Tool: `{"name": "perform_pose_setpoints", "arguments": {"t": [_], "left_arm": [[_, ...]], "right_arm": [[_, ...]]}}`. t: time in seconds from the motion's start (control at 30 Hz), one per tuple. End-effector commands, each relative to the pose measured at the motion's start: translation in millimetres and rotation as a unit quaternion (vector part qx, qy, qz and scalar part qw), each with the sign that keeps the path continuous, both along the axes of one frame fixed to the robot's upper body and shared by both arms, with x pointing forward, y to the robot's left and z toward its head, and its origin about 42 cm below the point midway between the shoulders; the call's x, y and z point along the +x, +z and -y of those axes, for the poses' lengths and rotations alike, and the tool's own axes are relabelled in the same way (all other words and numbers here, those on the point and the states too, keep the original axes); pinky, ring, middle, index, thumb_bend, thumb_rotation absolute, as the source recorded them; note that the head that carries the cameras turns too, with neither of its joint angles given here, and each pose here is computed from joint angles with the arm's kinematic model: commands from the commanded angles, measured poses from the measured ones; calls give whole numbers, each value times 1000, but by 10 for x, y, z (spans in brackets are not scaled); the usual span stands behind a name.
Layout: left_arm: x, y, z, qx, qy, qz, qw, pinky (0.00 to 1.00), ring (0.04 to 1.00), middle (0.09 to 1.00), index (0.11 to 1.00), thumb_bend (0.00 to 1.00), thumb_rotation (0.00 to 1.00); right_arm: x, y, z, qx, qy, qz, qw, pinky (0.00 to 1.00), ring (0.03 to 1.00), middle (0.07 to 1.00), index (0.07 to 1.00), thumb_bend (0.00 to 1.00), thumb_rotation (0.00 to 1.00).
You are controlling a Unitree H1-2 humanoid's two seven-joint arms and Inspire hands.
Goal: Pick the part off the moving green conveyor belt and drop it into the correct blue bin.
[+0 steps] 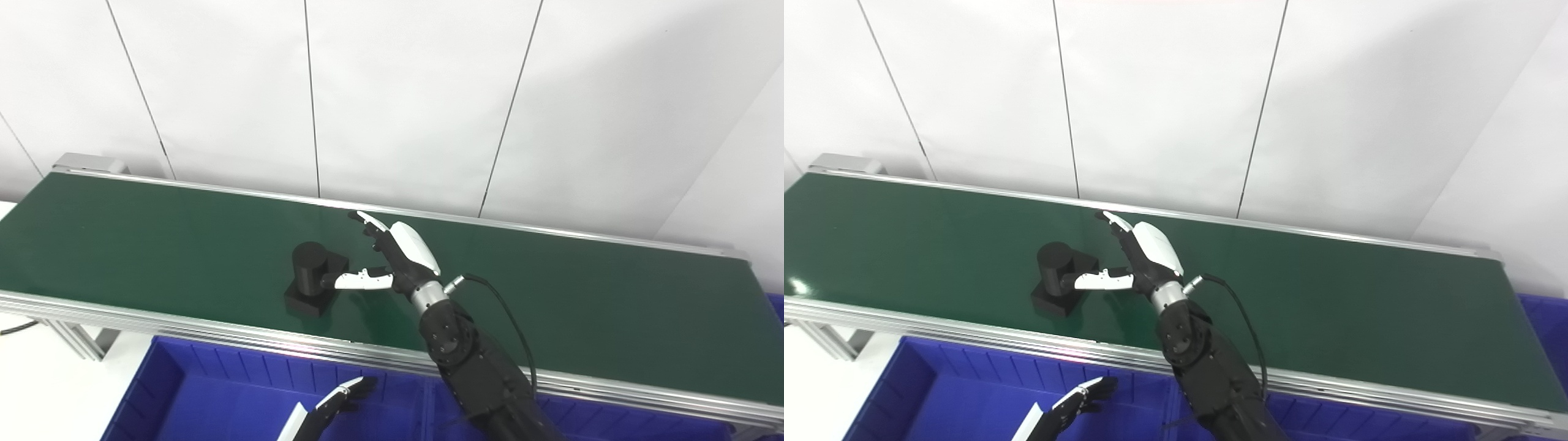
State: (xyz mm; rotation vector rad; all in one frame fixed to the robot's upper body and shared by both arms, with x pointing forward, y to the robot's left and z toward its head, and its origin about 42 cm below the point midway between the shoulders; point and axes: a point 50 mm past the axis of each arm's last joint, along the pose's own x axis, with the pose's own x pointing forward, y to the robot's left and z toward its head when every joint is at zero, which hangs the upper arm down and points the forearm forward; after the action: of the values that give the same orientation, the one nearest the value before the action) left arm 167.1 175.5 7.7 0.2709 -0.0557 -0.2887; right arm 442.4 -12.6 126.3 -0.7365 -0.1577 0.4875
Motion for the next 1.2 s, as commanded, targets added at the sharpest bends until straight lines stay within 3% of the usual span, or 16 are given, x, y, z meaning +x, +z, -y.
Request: {"name": "perform_pose_setpoints", "arguments": {"t": [0.0,0.5,0.63,0.8,0.87,1.0,1.07,1.17], "left_arm": [[27,83,-15,-9,-9,26,1000,768,821,841,832,936,910],[-68,107,-51,-7,-6,28,1000,770,823,840,828,935,901],[-84,116,-36,-6,-3,33,999,768,818,838,826,928,911],[-81,107,-35,-4,-2,34,999,776,824,843,830,911,919],[-79,103,-33,-8,-3,30,1000,781,828,846,832,910,916],[-84,110,-19,-17,0,26,1000,798,842,853,837,889,904],[-84,115,-19,-20,-1,24,1000,811,849,859,841,877,903],[-82,113,-29,-18,3,26,1000,807,845,855,838,868,903]], "right_arm": [[105,329,-225,26,26,54,998,792,886,929,918,995,608],[157,110,-354,-15,23,38,999,822,892,924,912,985,527],[110,18,-369,-20,24,27,999,768,864,909,895,979,453],[46,-80,-364,-14,24,13,1000,702,809,857,827,922,231],[15,-122,-353,-8,23,10,1000,691,799,845,806,908,191],[-58,-216,-326,8,10,14,1000,654,727,753,684,792,21],[-89,-251,-313,21,-2,16,1000,631,684,695,532,570,96],[-113,-283,-288,41,-21,15,999,590,635,645,494,513,111]]}}
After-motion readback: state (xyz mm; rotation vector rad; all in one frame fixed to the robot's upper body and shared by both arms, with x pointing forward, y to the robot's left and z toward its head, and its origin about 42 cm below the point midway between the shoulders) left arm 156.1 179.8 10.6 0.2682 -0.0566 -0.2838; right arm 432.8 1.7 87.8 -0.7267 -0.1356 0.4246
